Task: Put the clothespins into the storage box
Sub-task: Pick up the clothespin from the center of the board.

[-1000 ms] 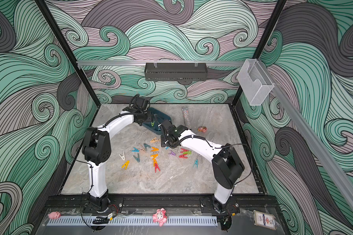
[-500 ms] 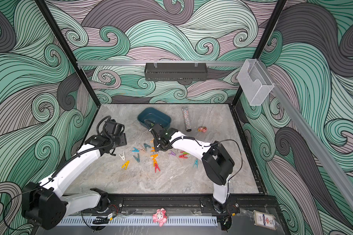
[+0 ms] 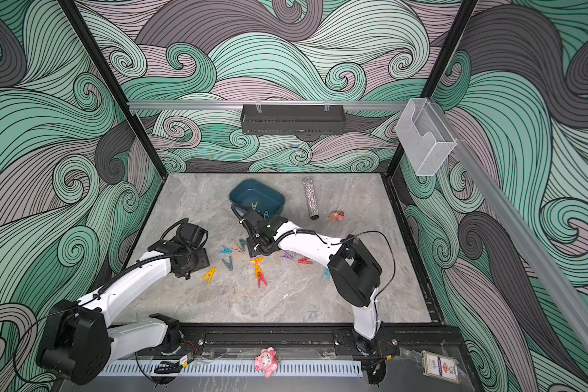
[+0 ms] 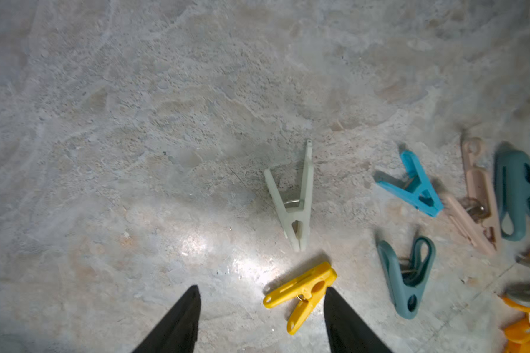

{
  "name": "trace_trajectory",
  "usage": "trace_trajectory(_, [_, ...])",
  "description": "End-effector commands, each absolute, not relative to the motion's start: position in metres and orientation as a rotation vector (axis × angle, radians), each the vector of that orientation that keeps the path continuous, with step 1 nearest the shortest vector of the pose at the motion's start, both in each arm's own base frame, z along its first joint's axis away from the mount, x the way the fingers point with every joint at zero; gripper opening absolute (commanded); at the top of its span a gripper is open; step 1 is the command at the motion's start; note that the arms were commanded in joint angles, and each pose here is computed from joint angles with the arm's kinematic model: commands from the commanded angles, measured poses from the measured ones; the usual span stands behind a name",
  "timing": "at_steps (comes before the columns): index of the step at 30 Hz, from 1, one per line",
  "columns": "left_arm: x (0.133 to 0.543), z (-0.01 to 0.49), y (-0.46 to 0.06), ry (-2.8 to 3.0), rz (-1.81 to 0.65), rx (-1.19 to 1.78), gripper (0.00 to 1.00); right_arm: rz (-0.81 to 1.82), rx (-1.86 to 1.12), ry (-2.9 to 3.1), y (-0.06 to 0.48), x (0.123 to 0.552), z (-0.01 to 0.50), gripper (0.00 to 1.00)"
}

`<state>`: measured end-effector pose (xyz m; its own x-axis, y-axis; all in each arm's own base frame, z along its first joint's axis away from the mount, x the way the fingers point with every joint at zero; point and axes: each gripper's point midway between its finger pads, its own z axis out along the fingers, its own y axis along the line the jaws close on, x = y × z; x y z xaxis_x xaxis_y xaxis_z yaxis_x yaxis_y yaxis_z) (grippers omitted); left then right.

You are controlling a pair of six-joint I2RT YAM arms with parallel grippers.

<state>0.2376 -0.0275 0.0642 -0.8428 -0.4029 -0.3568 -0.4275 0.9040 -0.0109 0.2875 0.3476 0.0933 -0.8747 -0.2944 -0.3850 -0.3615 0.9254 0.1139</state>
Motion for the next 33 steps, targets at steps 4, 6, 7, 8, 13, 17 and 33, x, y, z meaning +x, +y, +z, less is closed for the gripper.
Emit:
trace_trajectory(4, [0.245, 0.047, -0.038, 2.771, 0.027, -0.658, 0.68, 0.193, -0.462, 2.704, 0.341, 0.291, 0.097, 0.77])
trace_trajectory(6, [0.248, 0.042, -0.040, 2.802, 0.034, -0.658, 0.69, 0.192, -0.461, 2.703, 0.340, 0.292, 0.098, 0.77])
trace_trajectory(7, [0.251, 0.040, -0.042, 2.810, 0.029, -0.650, 0.69, 0.191, -0.461, 2.704, 0.340, 0.291, 0.097, 0.77])
trace_trajectory(8, [0.254, 0.038, -0.043, 2.816, 0.028, -0.649, 0.68, 0.191, -0.465, 2.704, 0.341, 0.291, 0.097, 0.77])
trace_trajectory(13, [0.264, 0.029, -0.045, 2.829, 0.014, -0.636, 0.62, 0.192, -0.472, 2.704, 0.340, 0.290, 0.098, 0.77])
trace_trajectory(17, [0.271, 0.025, -0.042, 2.823, 0.008, -0.642, 0.54, 0.186, -0.468, 2.709, 0.339, 0.290, 0.096, 0.76])
trace_trajectory(33, [0.281, 0.014, -0.037, 2.840, -0.008, -0.633, 0.30, 0.186, -0.474, 2.706, 0.340, 0.291, 0.096, 0.75])
